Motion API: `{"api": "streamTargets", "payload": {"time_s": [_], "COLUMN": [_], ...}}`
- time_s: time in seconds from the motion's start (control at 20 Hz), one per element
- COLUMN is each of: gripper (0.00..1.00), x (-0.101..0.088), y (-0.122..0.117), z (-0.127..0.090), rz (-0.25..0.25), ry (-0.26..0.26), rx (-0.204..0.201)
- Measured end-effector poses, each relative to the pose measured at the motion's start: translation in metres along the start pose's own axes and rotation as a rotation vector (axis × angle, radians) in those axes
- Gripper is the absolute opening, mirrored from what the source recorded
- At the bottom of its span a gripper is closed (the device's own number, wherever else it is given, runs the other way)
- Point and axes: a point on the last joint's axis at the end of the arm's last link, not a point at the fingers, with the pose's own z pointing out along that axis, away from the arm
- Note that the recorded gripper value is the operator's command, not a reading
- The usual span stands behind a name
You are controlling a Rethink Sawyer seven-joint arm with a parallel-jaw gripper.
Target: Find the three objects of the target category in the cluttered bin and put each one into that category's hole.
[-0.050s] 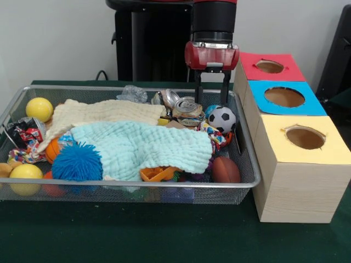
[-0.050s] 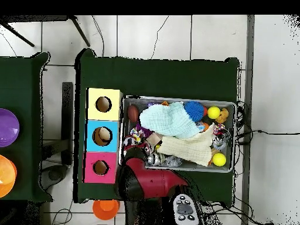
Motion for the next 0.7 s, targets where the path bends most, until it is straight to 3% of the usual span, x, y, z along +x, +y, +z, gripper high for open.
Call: {"api": "streamTargets", "payload": {"time_s": [0.35, 0.7], "gripper": [1.00, 1.00], "x": [0.007, 0.026], "y": [0.014, 0.027], "z": [0.004, 0.009], "rz": [-0.020, -0.052], "ry": [0.012, 0.053], "rx": [-0.014, -0.015]}}
